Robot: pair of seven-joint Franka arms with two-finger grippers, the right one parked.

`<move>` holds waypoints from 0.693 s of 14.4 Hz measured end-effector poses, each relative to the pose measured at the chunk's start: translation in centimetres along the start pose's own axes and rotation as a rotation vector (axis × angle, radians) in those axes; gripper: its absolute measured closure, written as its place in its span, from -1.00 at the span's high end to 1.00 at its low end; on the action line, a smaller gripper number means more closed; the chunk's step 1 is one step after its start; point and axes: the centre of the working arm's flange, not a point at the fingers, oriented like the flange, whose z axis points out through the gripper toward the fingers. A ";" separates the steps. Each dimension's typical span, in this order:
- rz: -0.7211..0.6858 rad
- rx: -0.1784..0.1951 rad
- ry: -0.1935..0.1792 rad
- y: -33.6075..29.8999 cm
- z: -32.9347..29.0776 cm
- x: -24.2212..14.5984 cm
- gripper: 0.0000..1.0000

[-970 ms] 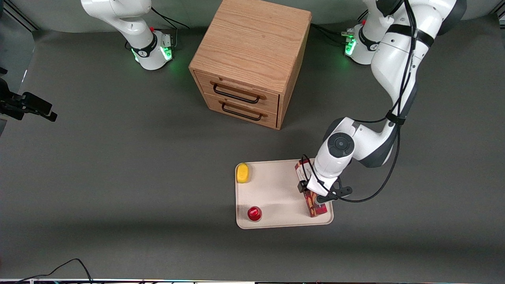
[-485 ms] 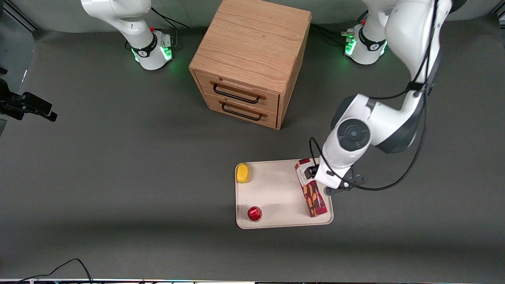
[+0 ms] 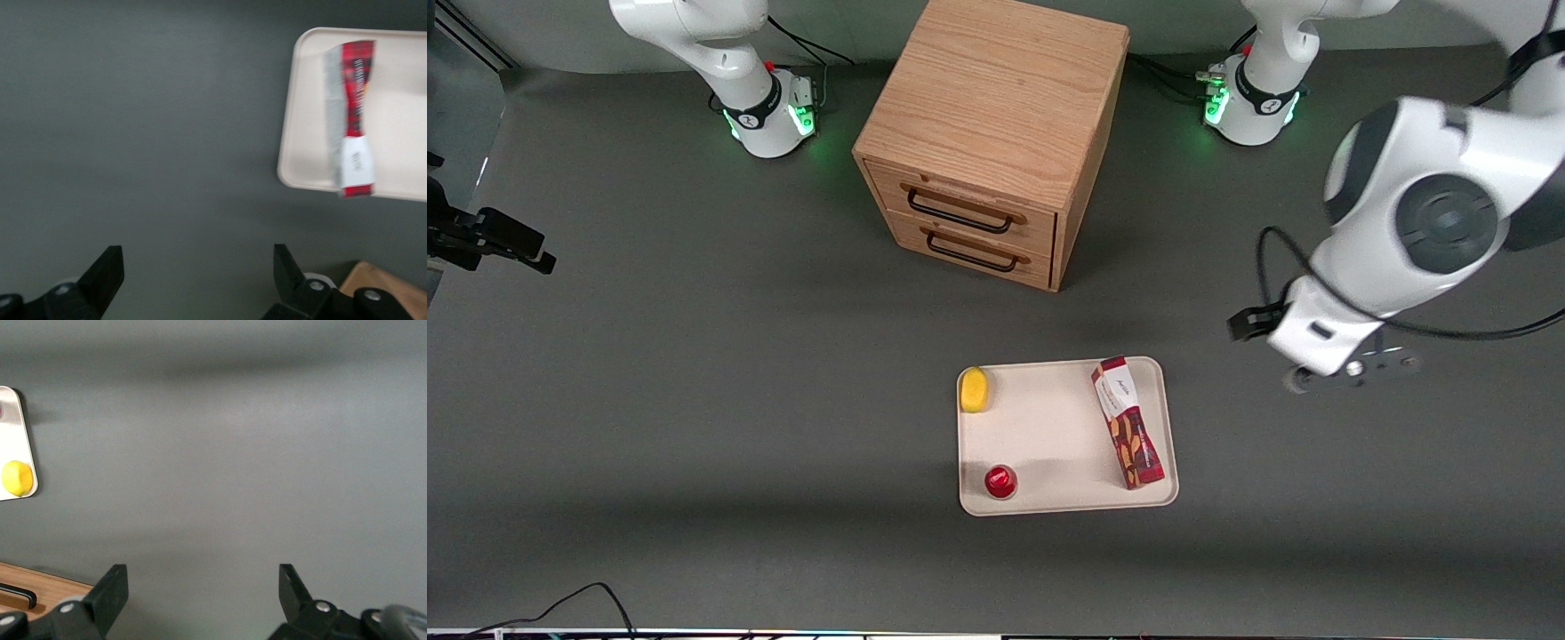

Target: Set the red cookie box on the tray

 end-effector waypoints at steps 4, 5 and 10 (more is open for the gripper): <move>0.074 -0.040 -0.005 -12.2 -1.8 -2.3 1.00; 0.090 -0.047 -0.002 -14.5 -2.2 -3.4 1.00; 0.154 -0.066 0.047 -18.8 -6.8 -8.6 1.00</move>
